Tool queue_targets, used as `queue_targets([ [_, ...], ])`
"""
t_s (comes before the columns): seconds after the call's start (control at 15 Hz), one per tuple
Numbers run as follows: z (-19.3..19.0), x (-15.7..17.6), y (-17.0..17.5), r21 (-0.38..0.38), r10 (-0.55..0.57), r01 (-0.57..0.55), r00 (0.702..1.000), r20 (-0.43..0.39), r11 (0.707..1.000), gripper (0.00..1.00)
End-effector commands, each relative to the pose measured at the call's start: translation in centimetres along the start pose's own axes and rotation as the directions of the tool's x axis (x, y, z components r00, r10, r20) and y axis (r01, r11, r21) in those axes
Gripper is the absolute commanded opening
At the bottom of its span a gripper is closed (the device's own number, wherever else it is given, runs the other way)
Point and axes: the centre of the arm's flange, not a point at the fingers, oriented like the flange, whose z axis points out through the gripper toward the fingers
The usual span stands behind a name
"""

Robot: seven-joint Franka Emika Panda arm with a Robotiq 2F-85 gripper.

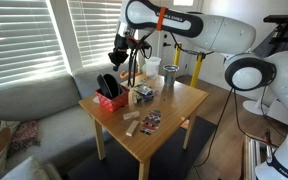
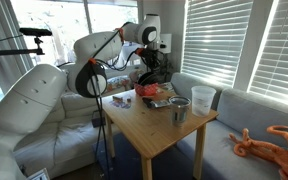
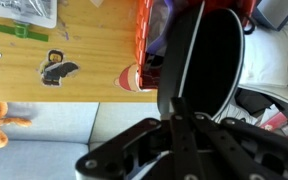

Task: Take the eyeglass case out of the basket and put it on the table

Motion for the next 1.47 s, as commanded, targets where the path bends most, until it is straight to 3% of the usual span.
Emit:
queue_targets([
  [0.0,-3.4,1.4,-1.3,0.024,-0.01,0.011,1.0,-0.024,1.0,0.28],
  [0.13,-2.4,2.6,-1.5,0.049,-0.008,0.008,1.0,-0.004,0.999,0.41],
  [0.27,-0.5,3.4,-1.7,0.027,0.006,-0.007,0.999,0.036,1.0,0.55],
  [0.33,-1.3,-0.2,-0.8,0.019,-0.009,0.009,1.0,-0.003,1.0,0.37],
  [0.53,0.7,-0.2,-0.5,0.016,-0.005,0.005,1.0,0.023,1.0,0.55],
  [0.67,0.8,-0.2,-0.5,0.016,-0.005,0.004,1.0,0.024,1.0,0.56],
  [0.73,1.5,1.0,-0.2,0.057,0.041,-0.04,0.999,-0.018,0.998,0.81],
  [0.8,2.2,2.0,0.0,0.041,0.073,-0.072,0.997,-0.026,0.997,0.81],
  [0.93,3.9,3.7,0.3,0.064,0.107,-0.103,0.991,-0.075,0.993,0.95],
  [1.07,5.6,4.6,0.7,0.074,0.124,-0.118,0.988,-0.091,0.99,1.0],
  [1.2,7.3,5.2,0.6,0.08,0.112,-0.106,0.99,-0.081,0.991,0.69],
  [1.27,7.9,5.3,0.3,0.083,0.096,-0.089,0.992,-0.08,0.993,0.68],
  [1.4,8.6,5.4,-0.3,0.079,0.081,-0.076,0.994,-0.069,0.994,0.53],
])
